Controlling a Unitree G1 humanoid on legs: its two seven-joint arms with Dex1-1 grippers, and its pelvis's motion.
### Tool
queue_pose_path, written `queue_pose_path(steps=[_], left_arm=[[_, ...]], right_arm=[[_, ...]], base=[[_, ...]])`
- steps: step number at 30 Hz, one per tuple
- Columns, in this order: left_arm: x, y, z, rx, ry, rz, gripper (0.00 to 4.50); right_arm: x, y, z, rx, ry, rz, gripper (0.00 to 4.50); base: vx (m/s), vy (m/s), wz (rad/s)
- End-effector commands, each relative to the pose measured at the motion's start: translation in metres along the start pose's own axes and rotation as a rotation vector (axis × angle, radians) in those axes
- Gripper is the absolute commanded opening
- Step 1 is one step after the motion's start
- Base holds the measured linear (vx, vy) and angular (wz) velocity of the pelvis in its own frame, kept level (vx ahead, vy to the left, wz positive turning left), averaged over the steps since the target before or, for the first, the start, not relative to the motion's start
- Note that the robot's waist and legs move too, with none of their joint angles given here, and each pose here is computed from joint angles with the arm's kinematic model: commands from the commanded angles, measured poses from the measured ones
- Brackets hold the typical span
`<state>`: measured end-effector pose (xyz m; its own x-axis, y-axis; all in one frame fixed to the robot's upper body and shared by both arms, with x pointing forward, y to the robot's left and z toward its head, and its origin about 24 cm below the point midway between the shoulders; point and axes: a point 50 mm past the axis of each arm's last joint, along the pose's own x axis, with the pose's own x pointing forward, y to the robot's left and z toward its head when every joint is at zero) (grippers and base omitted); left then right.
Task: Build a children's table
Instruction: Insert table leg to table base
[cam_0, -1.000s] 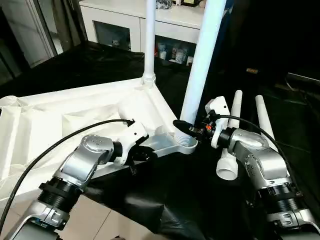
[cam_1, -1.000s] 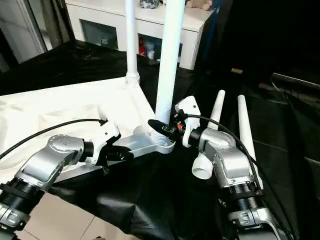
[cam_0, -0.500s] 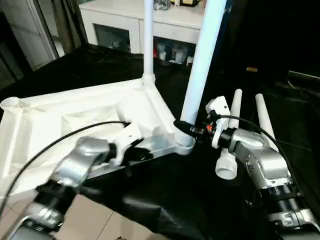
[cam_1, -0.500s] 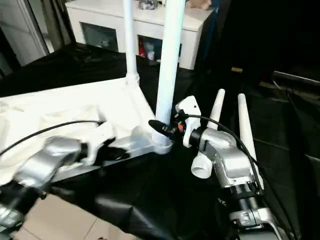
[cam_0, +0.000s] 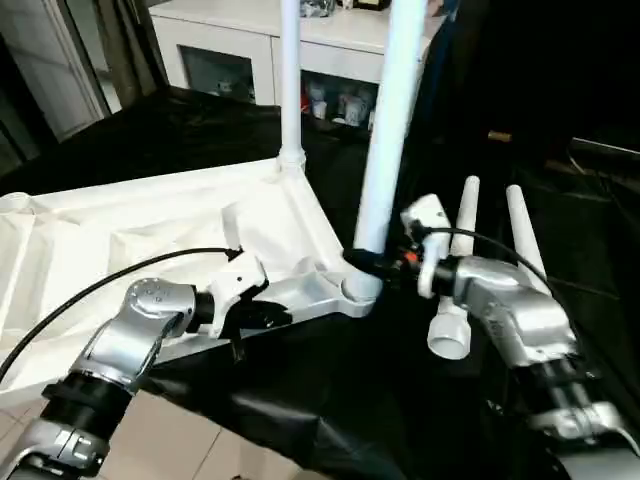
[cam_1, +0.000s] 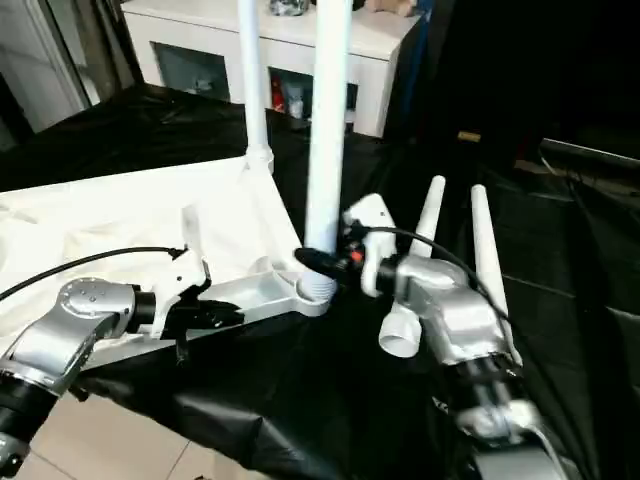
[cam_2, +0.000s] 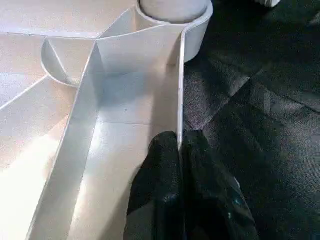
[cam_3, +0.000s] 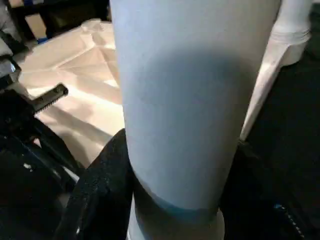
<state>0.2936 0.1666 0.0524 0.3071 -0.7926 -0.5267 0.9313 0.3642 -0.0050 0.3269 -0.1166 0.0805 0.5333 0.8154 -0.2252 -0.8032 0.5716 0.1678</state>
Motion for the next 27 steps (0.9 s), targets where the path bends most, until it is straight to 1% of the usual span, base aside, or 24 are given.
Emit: queue_pose_path(steps=[1, 6, 8, 12, 13, 15, 16, 18, 21, 23, 25, 27], left_arm=[[0.0, -0.003, 0.005, -0.023, -0.085, -0.029, 0.0], [0.0, -0.002, 0.005, -0.03, -0.081, -0.032, 0.0], [0.0, -0.002, 0.005, -0.032, -0.084, -0.034, 0.0], [0.001, -0.002, 0.007, -0.036, -0.096, -0.024, 0.0], [0.001, -0.002, 0.007, -0.036, -0.096, -0.024, 0.0], [0.001, 0.0, 0.008, -0.038, -0.105, -0.007, 0.0], [0.001, 0.0, 0.008, -0.038, -0.105, -0.007, 0.0], [0.001, 0.002, 0.011, -0.041, -0.121, 0.02, 0.0], [0.002, 0.007, 0.013, -0.037, -0.128, 0.059, 0.0], [0.001, 0.009, 0.013, -0.034, -0.129, 0.074, 0.0], [0.002, 0.011, 0.014, -0.029, -0.128, 0.089, 0.0], [0.002, 0.011, 0.014, -0.029, -0.128, 0.09, 0.0]], right_arm=[[0.001, 0.0, -0.007, 0.007, 0.052, 0.011, 1.91], [0.004, 0.002, -0.008, 0.006, 0.08, 0.038, 1.91], [0.005, 0.0, -0.009, 0.015, 0.065, 0.017, 1.91], [0.003, -0.006, -0.01, 0.069, -0.014, -0.025, 1.91], [0.003, -0.006, -0.01, 0.069, -0.014, -0.025, 1.9], [-0.002, -0.008, -0.012, 0.124, -0.069, -0.045, 1.9], [-0.002, -0.008, -0.012, 0.124, -0.069, -0.045, 1.9], [-0.008, -0.008, -0.018, 0.177, -0.125, -0.067, 1.9], [-0.016, -0.008, -0.028, 0.211, -0.184, -0.102, 1.9], [-0.019, -0.007, -0.031, 0.213, -0.209, -0.117, 1.9], [-0.022, -0.006, -0.036, 0.197, -0.236, -0.138, 1.9], [-0.022, -0.006, -0.037, 0.197, -0.24, -0.139, 1.9]], base=[[0.0, 0.0, 0.0], [0.0, 0.0, 0.0], [0.0, 0.0, 0.0], [0.0, 0.0, 0.0], [0.0, 0.0, 0.0], [0.0, 0.0, 0.0], [0.0, 0.0, 0.0], [0.0, 0.0, 0.0], [0.0, 0.0, 0.0], [0.0, 0.0, 0.0], [0.0, 0.0, 0.0], [0.0, 0.0, 0.0]])
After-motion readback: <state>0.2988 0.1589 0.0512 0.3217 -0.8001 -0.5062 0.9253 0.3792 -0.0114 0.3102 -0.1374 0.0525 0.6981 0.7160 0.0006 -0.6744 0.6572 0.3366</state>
